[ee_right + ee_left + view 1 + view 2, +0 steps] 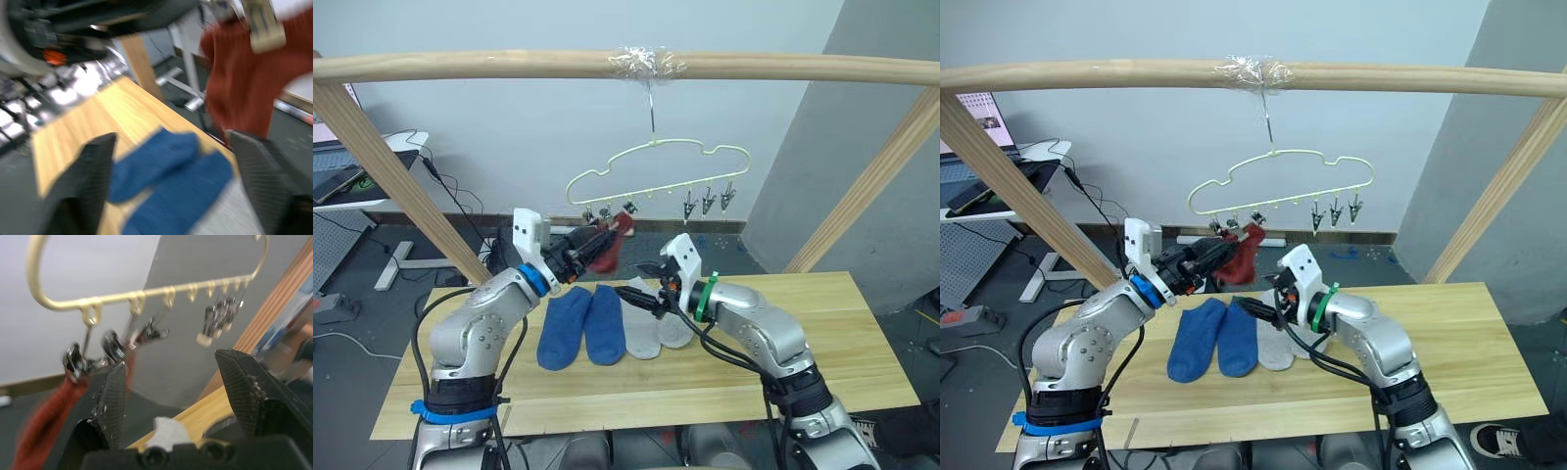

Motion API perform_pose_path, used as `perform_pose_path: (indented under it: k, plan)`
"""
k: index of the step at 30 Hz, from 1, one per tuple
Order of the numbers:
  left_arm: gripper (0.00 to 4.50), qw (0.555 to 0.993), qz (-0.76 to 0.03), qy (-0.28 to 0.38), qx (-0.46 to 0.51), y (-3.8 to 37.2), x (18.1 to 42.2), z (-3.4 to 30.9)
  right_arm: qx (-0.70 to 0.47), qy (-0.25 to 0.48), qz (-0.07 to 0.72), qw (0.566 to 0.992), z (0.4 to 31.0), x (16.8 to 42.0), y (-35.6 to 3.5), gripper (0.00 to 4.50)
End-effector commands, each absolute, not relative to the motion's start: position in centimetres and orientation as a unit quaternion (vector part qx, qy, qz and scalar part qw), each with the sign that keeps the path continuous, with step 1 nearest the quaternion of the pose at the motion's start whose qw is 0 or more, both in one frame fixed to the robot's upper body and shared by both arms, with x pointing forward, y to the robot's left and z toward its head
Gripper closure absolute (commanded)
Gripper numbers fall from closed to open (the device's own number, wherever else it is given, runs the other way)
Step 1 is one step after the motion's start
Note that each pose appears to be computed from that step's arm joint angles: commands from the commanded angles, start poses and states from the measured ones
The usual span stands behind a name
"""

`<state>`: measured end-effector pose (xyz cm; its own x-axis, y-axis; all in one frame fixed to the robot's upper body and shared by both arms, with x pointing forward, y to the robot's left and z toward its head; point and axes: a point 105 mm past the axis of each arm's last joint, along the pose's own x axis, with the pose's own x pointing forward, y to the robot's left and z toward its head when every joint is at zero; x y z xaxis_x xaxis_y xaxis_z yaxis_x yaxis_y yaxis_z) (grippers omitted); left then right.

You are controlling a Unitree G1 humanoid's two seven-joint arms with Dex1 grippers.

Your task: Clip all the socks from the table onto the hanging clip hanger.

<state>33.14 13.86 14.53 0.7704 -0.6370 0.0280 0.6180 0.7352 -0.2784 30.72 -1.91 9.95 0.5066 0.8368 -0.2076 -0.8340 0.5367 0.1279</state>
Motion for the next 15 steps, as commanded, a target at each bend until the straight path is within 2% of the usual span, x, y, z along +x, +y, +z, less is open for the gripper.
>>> perform_pose_path:
  k: [1,7,10,15]
  plan:
    - [1.25,0.939,-0.336,-0.009,-0.068,13.3,33.2,15.4,-0.008,0.087,0.469,0.879,11.4,30.8,-3.4,0.02]
    - [1.25,0.949,-0.312,-0.045,-0.015,12.4,34.3,15.1,-0.025,0.066,0.450,0.890,12.5,30.7,-5.2,0.02]
    - [1.82,0.954,-0.291,-0.067,0.000,12.1,35.3,15.1,-0.026,0.053,0.434,0.899,13.4,31.0,-6.0,0.00]
    - [3.26,0.957,-0.280,-0.079,0.017,10.7,36.5,14.6,-0.025,0.044,0.417,0.907,14.0,31.2,-6.4,0.00]
